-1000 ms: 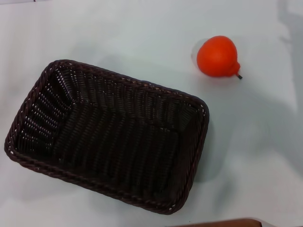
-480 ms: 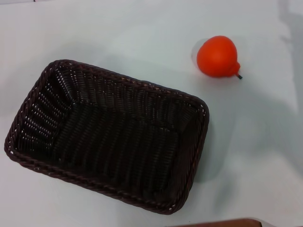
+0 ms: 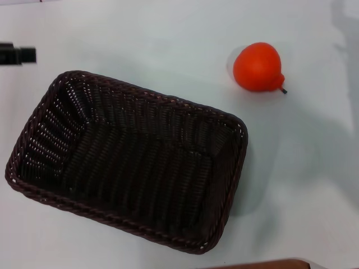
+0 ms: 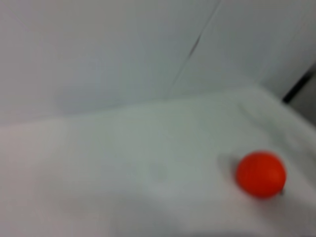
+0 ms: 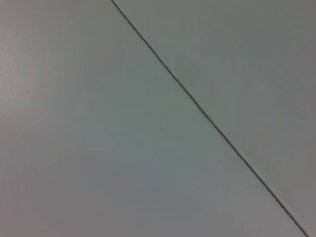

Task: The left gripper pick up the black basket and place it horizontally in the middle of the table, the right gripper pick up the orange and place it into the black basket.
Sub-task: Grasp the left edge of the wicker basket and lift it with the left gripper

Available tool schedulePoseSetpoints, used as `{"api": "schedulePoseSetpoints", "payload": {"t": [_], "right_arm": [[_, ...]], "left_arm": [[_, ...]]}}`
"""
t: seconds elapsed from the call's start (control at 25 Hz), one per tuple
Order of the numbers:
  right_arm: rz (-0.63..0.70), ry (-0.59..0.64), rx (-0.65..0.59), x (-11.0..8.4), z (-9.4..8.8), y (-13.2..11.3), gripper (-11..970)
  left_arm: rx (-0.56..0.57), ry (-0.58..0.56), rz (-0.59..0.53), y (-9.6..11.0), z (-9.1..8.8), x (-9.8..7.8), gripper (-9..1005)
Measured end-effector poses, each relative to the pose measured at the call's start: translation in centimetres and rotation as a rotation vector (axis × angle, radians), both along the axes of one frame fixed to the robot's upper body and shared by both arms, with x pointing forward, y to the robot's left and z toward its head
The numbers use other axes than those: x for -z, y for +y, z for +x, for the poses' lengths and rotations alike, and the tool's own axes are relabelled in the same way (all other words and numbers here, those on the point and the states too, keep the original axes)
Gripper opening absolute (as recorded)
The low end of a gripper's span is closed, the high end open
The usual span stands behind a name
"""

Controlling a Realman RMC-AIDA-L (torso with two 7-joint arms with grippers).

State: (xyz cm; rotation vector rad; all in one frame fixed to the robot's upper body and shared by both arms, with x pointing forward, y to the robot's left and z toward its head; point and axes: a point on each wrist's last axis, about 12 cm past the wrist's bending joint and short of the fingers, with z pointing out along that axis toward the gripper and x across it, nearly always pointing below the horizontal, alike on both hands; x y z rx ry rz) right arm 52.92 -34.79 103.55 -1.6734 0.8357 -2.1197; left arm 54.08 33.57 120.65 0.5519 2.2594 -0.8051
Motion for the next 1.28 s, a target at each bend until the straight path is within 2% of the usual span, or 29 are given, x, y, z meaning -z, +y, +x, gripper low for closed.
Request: {"api": "schedulePoseSetpoints", "payload": {"t": [0.28,0.44,0.76,1.04,1.28], "right_arm": [[0.003,0.011,0.002,0.1,0.0,0.0,686],[0.003,0.014,0.004,0.2,-0.1,-0.1,687],[-0.002,0.021,0.009,0.1,0.1,-0.3,687],[0.003,0.021,0.013,0.1,0.4,-0.3,687],[0.005,0.022,0.014,0.0,0.4,-0.3,688]], "left_arm": [[0.009,0.135,0.168,-2.5,0.8,0.2,700],[-0.024,0.195,0.251,-3.1,1.2,0.5,700],[-0.052,0.281,0.308,-3.9,1.4,1.5,701],[-0.015,0.35,0.32,-4.8,1.5,2.9,700],[-0.014,0.364,0.374,-5.4,1.9,3.9,669]]}}
